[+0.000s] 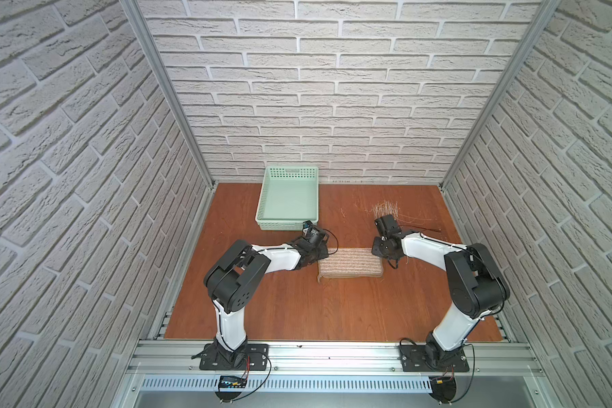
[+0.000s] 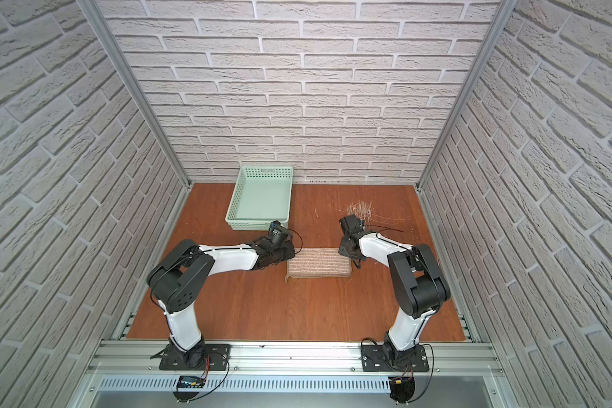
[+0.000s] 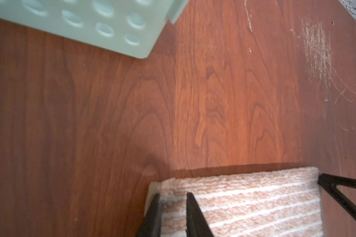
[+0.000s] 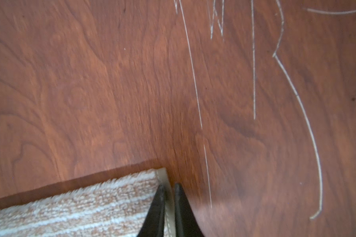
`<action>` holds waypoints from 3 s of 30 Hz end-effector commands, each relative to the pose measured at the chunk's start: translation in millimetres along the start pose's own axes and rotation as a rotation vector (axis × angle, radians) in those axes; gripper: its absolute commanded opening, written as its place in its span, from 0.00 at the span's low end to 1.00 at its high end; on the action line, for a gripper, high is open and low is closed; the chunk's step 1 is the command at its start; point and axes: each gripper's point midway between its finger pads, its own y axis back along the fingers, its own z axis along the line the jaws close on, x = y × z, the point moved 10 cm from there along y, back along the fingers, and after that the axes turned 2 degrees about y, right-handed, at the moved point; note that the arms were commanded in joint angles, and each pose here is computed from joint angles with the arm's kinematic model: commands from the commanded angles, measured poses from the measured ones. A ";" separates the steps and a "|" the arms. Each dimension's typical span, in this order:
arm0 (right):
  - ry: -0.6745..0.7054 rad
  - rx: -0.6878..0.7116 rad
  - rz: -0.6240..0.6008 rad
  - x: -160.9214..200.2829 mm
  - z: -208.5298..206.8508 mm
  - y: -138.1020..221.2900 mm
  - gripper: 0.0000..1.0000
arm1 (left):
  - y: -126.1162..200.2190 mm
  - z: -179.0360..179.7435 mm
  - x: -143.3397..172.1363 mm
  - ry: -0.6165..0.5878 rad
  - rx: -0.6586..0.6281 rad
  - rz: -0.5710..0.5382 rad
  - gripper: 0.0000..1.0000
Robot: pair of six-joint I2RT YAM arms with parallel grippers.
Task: Fold the square dishcloth
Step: Smooth out the cleaning item at the center of the board, then fold the cleaning item at the center of the board.
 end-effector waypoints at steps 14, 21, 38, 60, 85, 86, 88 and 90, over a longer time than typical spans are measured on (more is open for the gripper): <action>-0.066 -0.140 0.038 27.4 -21.9 60.7 0.31 | 55.3 -3.6 -3.9 -0.013 -0.054 -0.086 0.40; -0.101 -0.204 0.072 41.8 -25.3 59.0 0.36 | 56.1 -1.2 20.0 -0.030 -0.115 0.016 0.41; -0.153 -0.235 0.142 51.9 -30.0 26.5 0.33 | 49.1 4.5 45.7 -0.034 -0.157 0.109 0.43; -0.229 -0.242 0.204 77.4 -36.9 4.9 0.11 | 38.8 10.2 53.3 -0.003 -0.186 0.136 0.34; 0.148 -0.056 0.037 44.0 -22.2 83.7 0.03 | 18.8 9.3 46.6 0.254 0.009 0.124 0.28; 0.168 -0.049 0.037 45.0 -19.0 85.6 0.03 | 19.7 11.1 46.8 0.267 0.014 0.123 0.29; 0.205 -0.038 0.028 45.3 -10.8 90.2 0.03 | 21.8 13.7 45.5 0.288 0.028 0.118 0.30; 0.240 -0.017 0.020 46.9 -3.4 93.0 0.03 | 22.8 15.6 45.0 0.304 0.039 0.119 0.31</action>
